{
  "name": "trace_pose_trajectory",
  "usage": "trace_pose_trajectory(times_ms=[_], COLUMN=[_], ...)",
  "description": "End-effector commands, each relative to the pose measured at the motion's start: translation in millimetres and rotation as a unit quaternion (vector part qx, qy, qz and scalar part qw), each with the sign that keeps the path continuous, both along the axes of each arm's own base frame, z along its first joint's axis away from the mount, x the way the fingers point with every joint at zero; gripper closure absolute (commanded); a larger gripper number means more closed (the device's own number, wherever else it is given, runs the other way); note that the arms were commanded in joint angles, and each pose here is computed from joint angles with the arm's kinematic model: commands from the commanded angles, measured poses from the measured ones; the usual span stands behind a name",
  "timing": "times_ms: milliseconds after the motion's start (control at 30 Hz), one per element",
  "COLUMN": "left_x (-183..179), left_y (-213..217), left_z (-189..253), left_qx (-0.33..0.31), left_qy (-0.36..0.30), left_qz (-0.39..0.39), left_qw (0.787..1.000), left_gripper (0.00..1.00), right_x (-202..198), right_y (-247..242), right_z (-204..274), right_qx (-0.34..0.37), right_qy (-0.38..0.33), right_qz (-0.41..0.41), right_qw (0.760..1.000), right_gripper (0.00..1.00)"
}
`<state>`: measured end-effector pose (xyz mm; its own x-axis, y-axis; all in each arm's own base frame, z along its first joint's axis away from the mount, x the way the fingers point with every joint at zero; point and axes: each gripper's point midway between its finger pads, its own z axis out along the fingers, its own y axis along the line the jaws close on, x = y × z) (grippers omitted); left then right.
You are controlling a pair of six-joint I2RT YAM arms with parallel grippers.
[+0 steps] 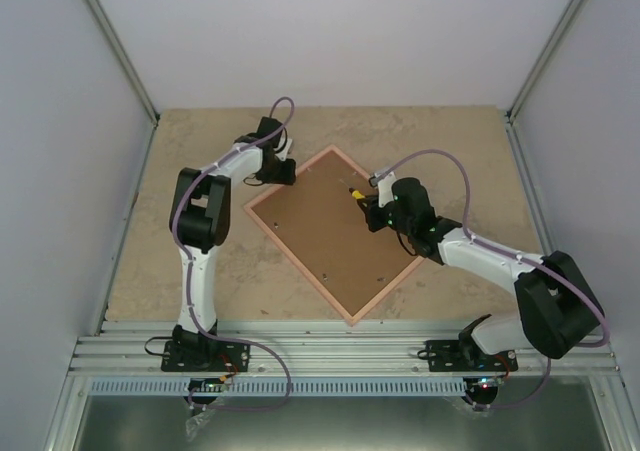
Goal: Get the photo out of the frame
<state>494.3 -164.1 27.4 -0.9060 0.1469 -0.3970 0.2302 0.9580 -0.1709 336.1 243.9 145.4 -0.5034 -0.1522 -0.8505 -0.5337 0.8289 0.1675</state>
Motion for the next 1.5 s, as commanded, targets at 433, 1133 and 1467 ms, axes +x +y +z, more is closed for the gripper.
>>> trace_pose_trajectory(times_ms=[433, 1133, 1467], left_x=[-48, -146, -174], left_y=[6, -10, -22], left_z=[-6, -4, -2], left_qx=[-0.011, -0.089, -0.098], left_qy=[0.072, 0.139, 0.152], left_qz=[0.038, 0.146, 0.137], left_qw=[0.997, 0.975, 0.974], left_gripper=[0.73, 0.88, 0.79], right_x=[4, -6, -19], right_y=[9, 39, 68], right_z=[7, -4, -24], right_qx=[0.014, 0.020, 0.011], right_qy=[-0.002, 0.036, 0.064], right_qz=[0.015, 0.072, 0.111], right_qw=[1.000, 0.997, 0.992], right_gripper=[1.00, 1.00, 1.00])
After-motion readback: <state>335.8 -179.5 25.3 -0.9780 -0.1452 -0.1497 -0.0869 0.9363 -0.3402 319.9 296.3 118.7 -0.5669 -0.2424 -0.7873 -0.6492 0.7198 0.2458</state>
